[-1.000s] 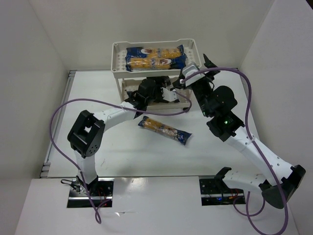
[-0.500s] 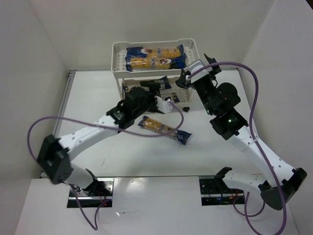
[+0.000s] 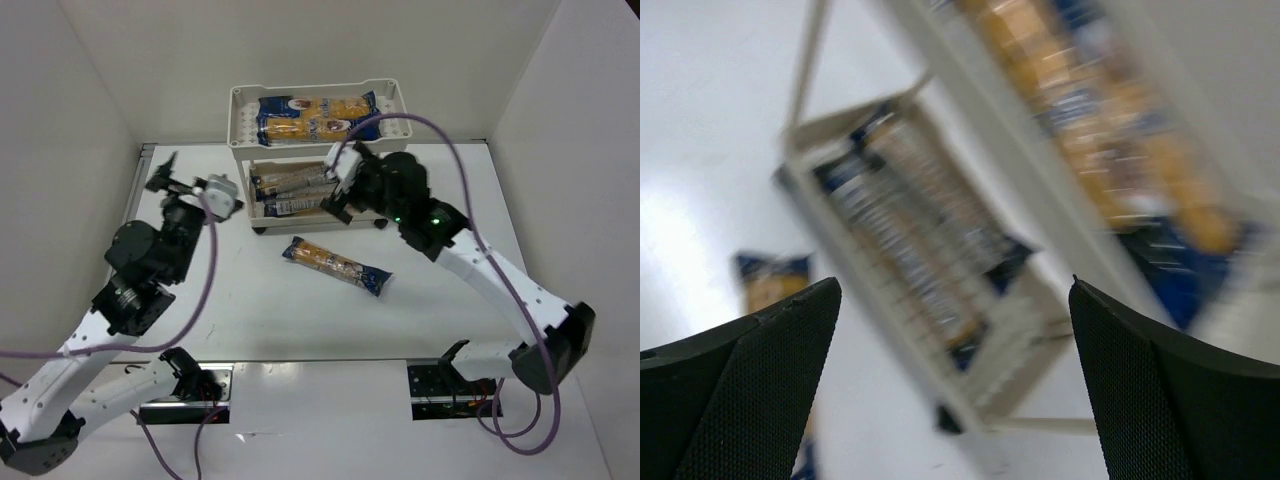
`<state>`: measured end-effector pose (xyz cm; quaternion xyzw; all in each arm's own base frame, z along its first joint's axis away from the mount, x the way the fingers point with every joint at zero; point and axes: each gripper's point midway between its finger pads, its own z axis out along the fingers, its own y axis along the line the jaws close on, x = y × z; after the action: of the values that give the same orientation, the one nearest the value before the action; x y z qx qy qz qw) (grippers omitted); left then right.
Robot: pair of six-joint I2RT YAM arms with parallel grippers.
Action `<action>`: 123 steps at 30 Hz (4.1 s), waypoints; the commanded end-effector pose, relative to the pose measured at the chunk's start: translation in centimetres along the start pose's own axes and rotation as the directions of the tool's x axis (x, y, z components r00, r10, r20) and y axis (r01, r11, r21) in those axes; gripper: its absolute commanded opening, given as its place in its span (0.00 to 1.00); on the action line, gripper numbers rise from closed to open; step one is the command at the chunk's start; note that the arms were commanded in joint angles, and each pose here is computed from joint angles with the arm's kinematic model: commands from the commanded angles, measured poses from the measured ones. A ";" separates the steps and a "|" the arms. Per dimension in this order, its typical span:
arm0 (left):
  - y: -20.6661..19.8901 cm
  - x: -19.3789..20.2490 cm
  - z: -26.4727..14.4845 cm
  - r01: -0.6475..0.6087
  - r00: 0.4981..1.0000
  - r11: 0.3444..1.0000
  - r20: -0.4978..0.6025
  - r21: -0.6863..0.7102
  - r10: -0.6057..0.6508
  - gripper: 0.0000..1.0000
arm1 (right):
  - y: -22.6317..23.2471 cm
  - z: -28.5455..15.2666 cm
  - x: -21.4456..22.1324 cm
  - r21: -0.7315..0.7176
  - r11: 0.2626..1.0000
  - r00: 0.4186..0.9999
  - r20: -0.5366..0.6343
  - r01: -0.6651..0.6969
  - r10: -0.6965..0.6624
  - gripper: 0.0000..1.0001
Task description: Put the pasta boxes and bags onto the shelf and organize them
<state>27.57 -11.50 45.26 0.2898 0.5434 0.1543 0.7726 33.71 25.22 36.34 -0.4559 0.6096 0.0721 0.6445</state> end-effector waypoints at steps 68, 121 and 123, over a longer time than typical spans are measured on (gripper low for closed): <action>4.3 23.6 -5.6 0.315 0.669 0.795 -0.473 -0.519 -0.574 0.97 | -0.7 17.6 8.7 -0.068 0.682 0.660 -0.199 0.728 -0.724 0.16; -1.0 26.3 -9.3 0.608 0.410 0.543 -0.357 -0.579 -0.839 0.98 | -13.2 -23.8 26.8 0.644 0.267 0.224 -0.149 -0.717 0.963 1.00; -1.3 26.3 -9.4 0.616 0.408 0.543 -0.359 -0.571 -0.839 0.98 | -12.4 -24.8 28.7 0.643 0.242 0.124 -0.223 -0.727 0.967 1.00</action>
<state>27.99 5.75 21.58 -0.1875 0.8029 0.0107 0.5657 33.02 -14.94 24.63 0.1577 0.8932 0.0622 0.4166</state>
